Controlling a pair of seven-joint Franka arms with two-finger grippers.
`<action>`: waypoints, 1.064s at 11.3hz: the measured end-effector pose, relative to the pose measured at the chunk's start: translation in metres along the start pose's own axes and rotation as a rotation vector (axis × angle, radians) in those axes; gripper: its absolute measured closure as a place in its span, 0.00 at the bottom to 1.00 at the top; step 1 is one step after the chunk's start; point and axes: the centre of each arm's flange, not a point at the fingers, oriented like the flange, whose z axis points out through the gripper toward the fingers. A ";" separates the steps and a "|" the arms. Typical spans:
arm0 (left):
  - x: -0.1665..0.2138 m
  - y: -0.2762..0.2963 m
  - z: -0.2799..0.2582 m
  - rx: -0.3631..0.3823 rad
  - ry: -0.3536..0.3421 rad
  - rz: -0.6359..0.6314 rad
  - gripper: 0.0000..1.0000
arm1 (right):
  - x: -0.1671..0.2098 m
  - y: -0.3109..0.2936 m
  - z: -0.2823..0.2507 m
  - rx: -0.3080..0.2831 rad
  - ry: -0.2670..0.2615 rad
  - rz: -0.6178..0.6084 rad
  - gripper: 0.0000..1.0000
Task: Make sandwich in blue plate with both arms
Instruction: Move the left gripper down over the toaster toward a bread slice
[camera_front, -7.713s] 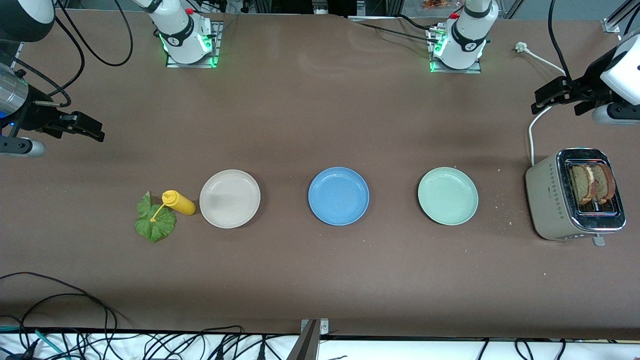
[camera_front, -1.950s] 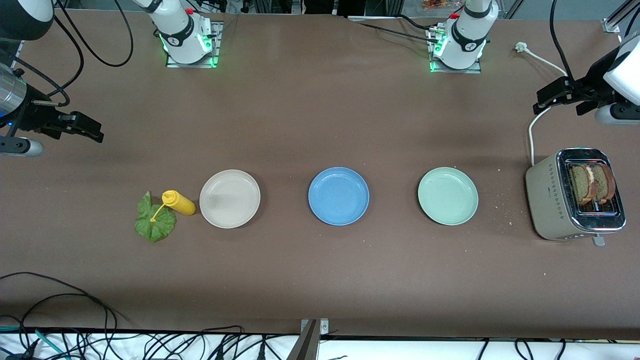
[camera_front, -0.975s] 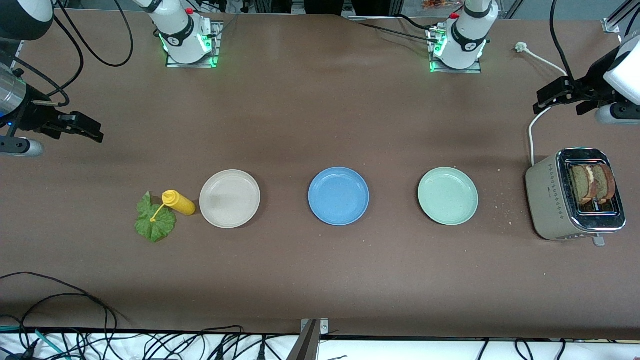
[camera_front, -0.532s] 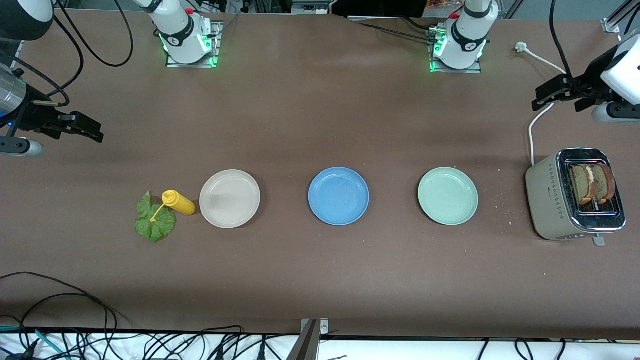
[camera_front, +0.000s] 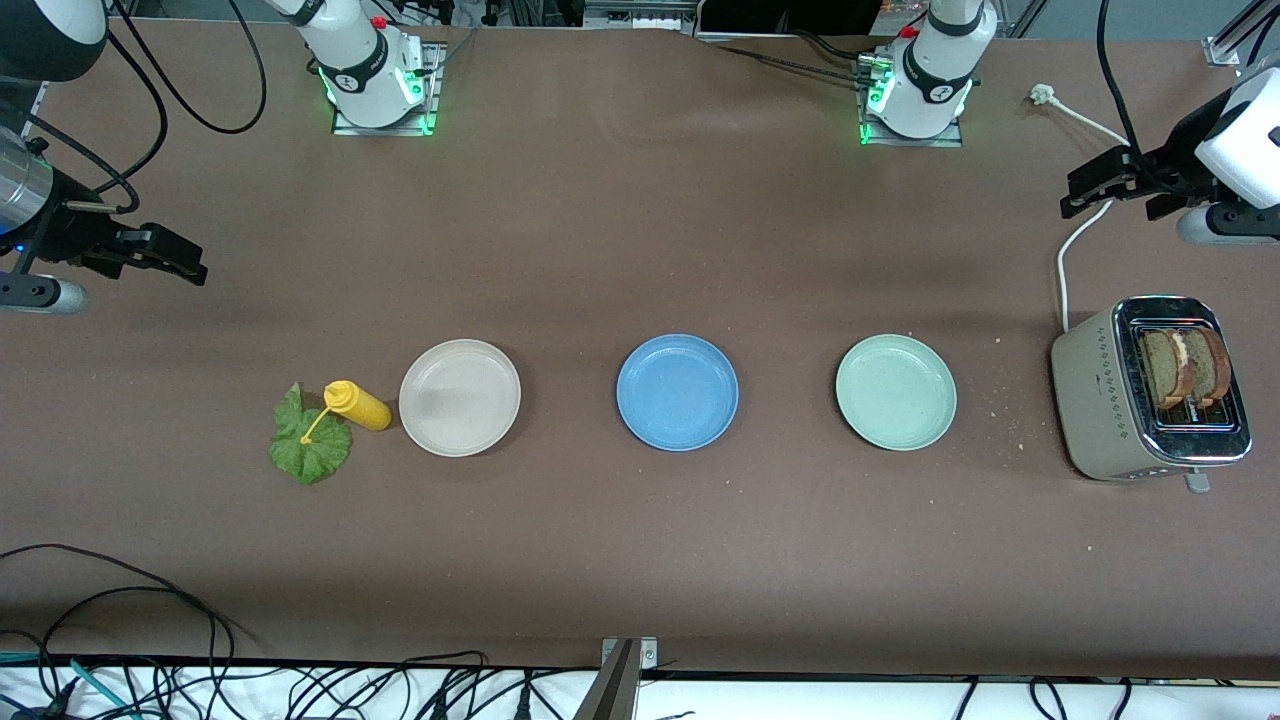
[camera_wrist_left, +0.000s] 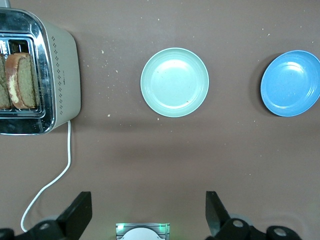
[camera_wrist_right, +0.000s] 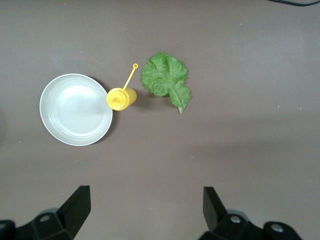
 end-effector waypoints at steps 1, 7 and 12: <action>0.000 0.000 0.000 0.000 -0.001 0.000 0.00 | 0.000 0.000 0.000 0.000 0.000 0.000 0.00; -0.001 -0.005 0.000 -0.001 -0.008 -0.011 0.00 | 0.000 0.000 0.000 0.000 0.000 0.000 0.00; 0.009 -0.023 0.010 0.034 -0.019 -0.042 0.00 | 0.000 0.000 0.000 0.000 -0.001 0.000 0.00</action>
